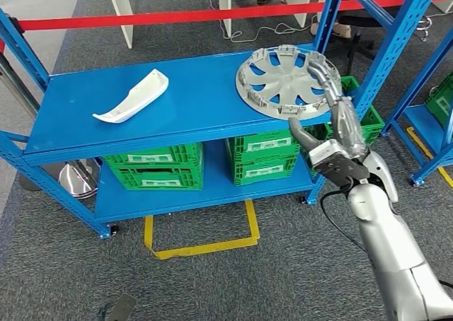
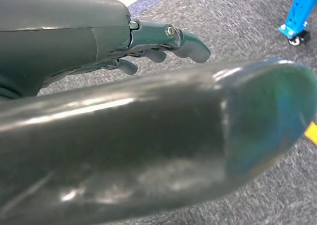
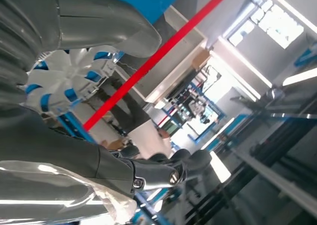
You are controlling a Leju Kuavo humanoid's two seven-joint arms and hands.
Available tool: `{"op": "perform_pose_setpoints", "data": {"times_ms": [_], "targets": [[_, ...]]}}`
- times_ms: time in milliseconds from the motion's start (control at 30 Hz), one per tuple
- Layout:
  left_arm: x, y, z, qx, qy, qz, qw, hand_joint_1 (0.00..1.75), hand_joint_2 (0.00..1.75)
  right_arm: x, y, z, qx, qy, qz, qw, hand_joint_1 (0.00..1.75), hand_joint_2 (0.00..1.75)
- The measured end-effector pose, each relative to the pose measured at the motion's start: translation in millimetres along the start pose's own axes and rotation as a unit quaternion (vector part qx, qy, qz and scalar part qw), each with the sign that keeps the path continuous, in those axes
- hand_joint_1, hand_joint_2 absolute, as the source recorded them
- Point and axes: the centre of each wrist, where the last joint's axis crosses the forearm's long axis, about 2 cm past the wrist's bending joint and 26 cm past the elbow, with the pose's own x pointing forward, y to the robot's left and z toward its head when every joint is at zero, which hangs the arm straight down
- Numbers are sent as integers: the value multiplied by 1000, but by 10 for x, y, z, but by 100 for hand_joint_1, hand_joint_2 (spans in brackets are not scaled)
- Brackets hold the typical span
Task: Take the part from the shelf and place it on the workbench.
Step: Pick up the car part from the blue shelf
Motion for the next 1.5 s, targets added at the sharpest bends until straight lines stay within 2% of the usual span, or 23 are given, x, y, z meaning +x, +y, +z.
{"op": "perform_pose_setpoints", "data": {"times_ms": [133, 367, 533, 767, 900, 1167, 1467, 1500], "targets": [[6, -17, 5, -11, -1, -6, 1000, 0, 0, 86, 56, -241, 55, -15, 40, 998, 0, 175], [6, -41, 16, -24, 1, -9, 1000, 0, 0, 122, 180, -506, 147, -13, 92, 985, 0, 175], [-6, -59, 30, -32, 5, -13, 999, 0, 0, 43, 328, -626, 223, 20, 140, 965, 0, 175], [-36, -86, 60, -43, 11, -18, 999, 0, 0, -161, 436, -673, 287, 83, 221, 929, 0, 175], [-53, -98, 75, -49, 17, -22, 998, 0, 0, -274, 447, -667, 306, 116, 254, 910, 0, 175], [-66, -104, 84, -52, 16, -28, 998, 0, 0, -455, 421, -589, 319, 153, 261, 898, 0, 175], [-49, -99, 72, -56, 15, -24, 998, 0, 0, -541, 458, -558, 300, 207, 302, 881, 0, 175], [-49, -99, 71, -56, 15, -24, 998, 0, 0, -545, 462, -557, 301, 209, 302, 880, 0, 131]]}}
